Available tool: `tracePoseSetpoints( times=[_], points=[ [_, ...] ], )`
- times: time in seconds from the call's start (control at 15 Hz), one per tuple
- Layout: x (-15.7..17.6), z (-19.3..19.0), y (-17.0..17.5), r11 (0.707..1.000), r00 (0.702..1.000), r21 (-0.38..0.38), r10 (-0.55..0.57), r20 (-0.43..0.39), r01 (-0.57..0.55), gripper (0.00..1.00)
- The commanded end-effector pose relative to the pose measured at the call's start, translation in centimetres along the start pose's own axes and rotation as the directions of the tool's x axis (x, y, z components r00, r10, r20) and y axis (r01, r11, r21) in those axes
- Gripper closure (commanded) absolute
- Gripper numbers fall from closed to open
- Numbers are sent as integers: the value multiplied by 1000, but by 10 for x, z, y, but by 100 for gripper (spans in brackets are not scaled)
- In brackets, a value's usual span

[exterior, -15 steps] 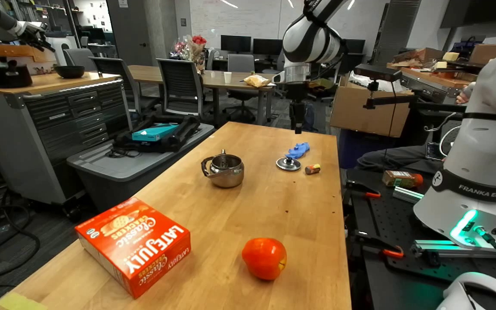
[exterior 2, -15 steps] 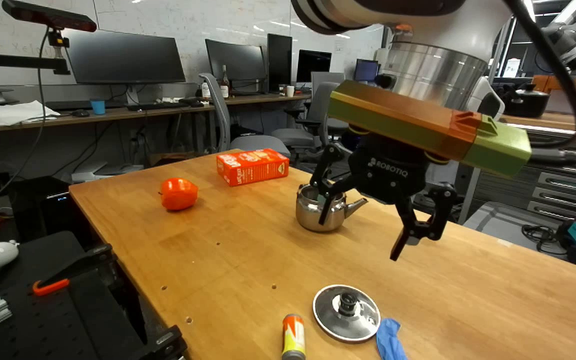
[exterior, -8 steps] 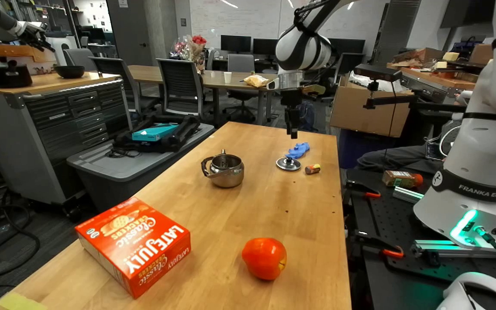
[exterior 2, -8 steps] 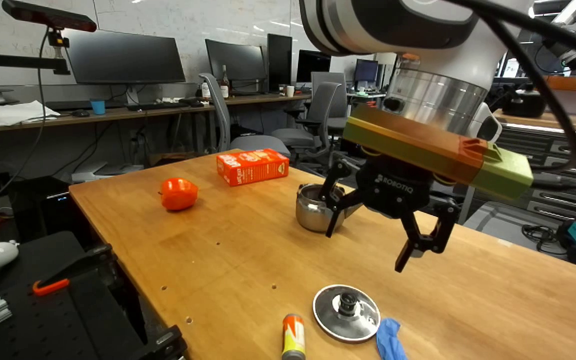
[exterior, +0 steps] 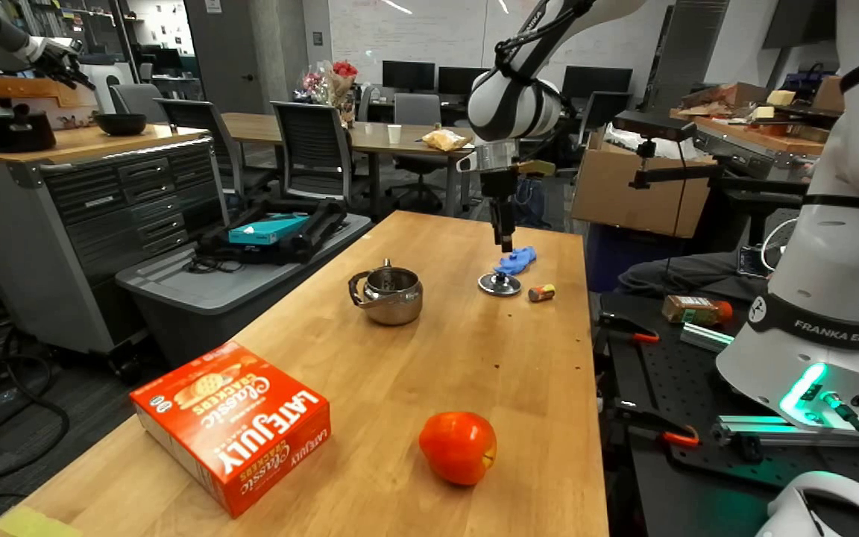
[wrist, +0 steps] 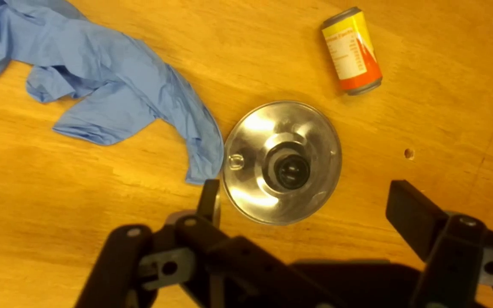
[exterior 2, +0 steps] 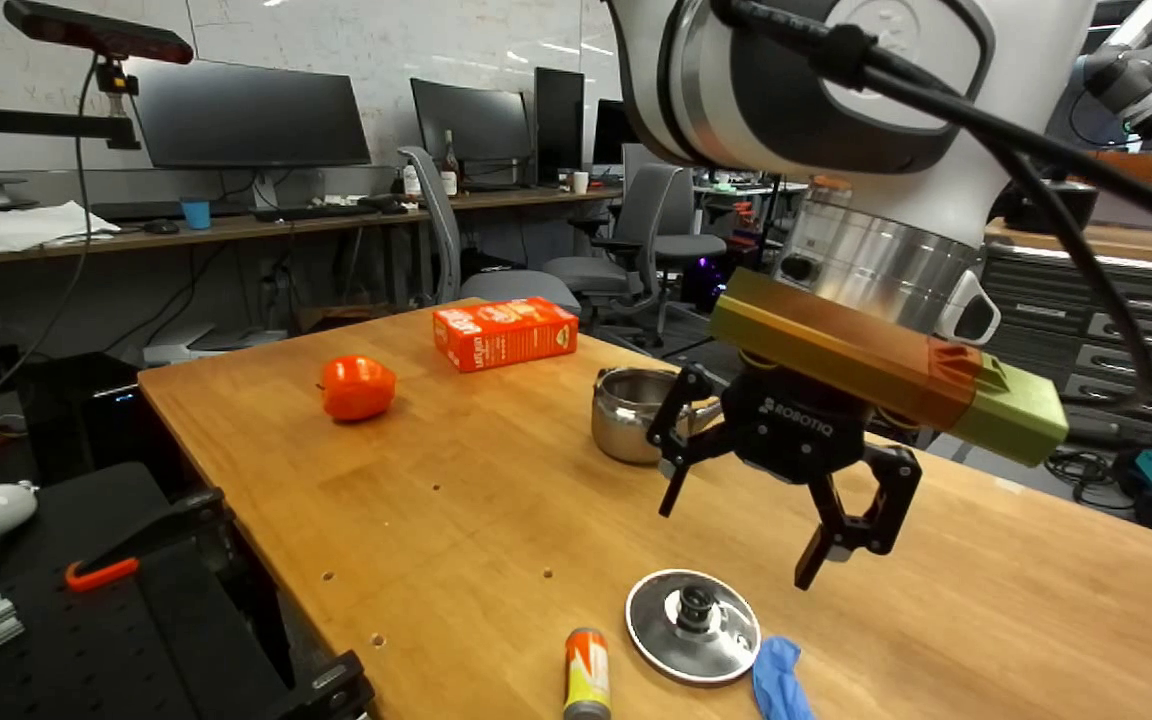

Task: Put the lid on the silver pot

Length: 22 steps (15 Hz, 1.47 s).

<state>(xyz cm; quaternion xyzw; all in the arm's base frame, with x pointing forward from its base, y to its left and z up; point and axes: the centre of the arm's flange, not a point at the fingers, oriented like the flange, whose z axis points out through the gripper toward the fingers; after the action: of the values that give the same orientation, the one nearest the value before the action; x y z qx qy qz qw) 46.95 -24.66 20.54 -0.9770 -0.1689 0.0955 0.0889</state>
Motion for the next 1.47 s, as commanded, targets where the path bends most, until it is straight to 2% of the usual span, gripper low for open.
tracePoseSetpoints(
  times=[0.0,0.27,0.6,1.4],
  points=[
    [-3,9,7,1000,998,-8,-16,55,16,0],
    [-10,23,8,998,992,-28,-47,114,51,0],
    [-11,33,-1,991,983,-28,-123,137,128,0],
    [8,43,-15,978,976,-51,-198,94,204,0]
  ],
)
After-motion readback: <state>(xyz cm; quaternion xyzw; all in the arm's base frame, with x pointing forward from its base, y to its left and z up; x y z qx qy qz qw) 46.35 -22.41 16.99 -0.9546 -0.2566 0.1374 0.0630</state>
